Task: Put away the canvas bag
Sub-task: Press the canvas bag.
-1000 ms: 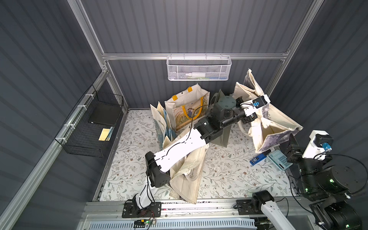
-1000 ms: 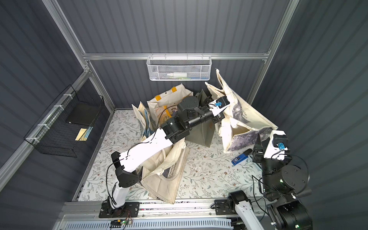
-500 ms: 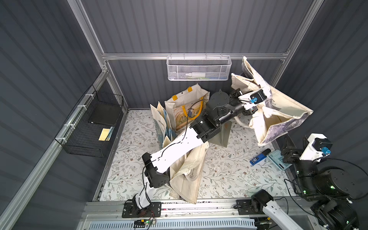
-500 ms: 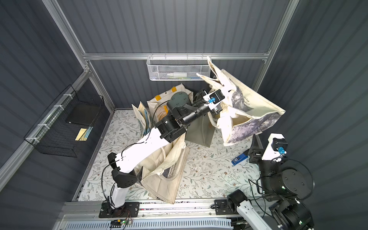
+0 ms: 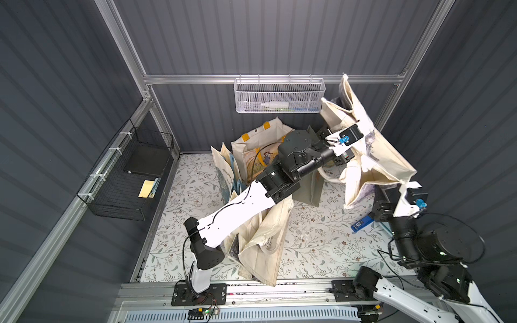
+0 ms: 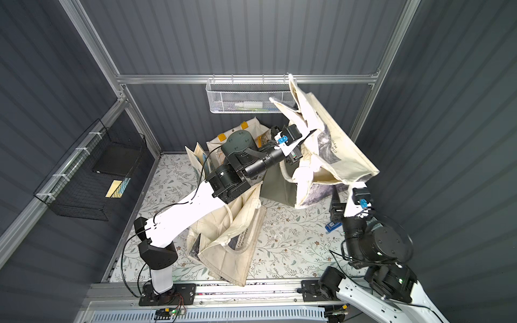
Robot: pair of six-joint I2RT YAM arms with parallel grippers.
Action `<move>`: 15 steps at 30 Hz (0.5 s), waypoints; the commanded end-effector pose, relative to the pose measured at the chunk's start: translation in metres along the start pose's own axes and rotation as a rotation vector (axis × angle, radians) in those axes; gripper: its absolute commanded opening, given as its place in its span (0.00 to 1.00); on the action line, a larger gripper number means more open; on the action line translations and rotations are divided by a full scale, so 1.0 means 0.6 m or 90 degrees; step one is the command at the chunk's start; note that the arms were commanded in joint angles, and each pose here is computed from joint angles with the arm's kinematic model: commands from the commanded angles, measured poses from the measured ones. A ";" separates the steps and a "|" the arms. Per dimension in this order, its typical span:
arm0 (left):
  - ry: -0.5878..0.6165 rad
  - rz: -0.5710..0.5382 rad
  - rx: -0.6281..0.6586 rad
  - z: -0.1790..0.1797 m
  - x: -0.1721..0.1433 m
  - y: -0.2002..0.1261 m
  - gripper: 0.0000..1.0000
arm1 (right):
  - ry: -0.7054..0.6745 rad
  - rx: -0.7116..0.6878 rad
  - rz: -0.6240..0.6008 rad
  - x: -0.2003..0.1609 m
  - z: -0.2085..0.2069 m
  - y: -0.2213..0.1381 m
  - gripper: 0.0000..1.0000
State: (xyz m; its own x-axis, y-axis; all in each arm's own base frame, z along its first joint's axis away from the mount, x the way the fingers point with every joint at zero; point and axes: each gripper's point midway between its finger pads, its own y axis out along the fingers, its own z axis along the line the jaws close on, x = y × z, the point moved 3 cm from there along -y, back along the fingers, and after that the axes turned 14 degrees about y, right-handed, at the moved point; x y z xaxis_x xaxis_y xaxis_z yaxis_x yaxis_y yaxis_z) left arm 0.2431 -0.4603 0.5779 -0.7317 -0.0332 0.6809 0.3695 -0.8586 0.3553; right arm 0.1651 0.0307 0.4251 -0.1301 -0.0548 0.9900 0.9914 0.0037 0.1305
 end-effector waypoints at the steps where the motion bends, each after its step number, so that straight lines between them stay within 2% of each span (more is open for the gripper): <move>1: -0.051 -0.113 0.033 0.063 0.101 -0.033 0.00 | 0.024 -0.027 -0.071 0.044 -0.007 0.002 0.60; 4: -0.083 -0.111 0.017 0.060 0.103 -0.037 0.00 | 0.021 -0.021 -0.105 0.065 -0.001 0.004 0.59; 8: -0.116 -0.112 0.009 0.061 0.107 -0.044 0.00 | -0.028 -0.040 -0.117 0.065 0.019 0.025 0.59; 13: -0.143 -0.108 0.012 0.072 0.105 -0.049 0.00 | -0.006 -0.046 -0.206 0.080 0.017 0.044 0.60; 15: -0.156 -0.107 0.018 0.081 0.101 -0.052 0.00 | -0.008 -0.041 -0.205 0.075 0.011 0.067 0.61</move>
State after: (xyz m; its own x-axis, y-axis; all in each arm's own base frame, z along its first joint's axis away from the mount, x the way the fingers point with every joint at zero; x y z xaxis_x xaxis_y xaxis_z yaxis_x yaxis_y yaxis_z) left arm 0.2491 -0.4447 0.5907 -0.6181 0.0805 0.7820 0.3649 -0.8517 0.3761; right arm 0.1951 0.0333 0.4562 -0.3344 0.0240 0.9421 0.9343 -0.1224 0.3348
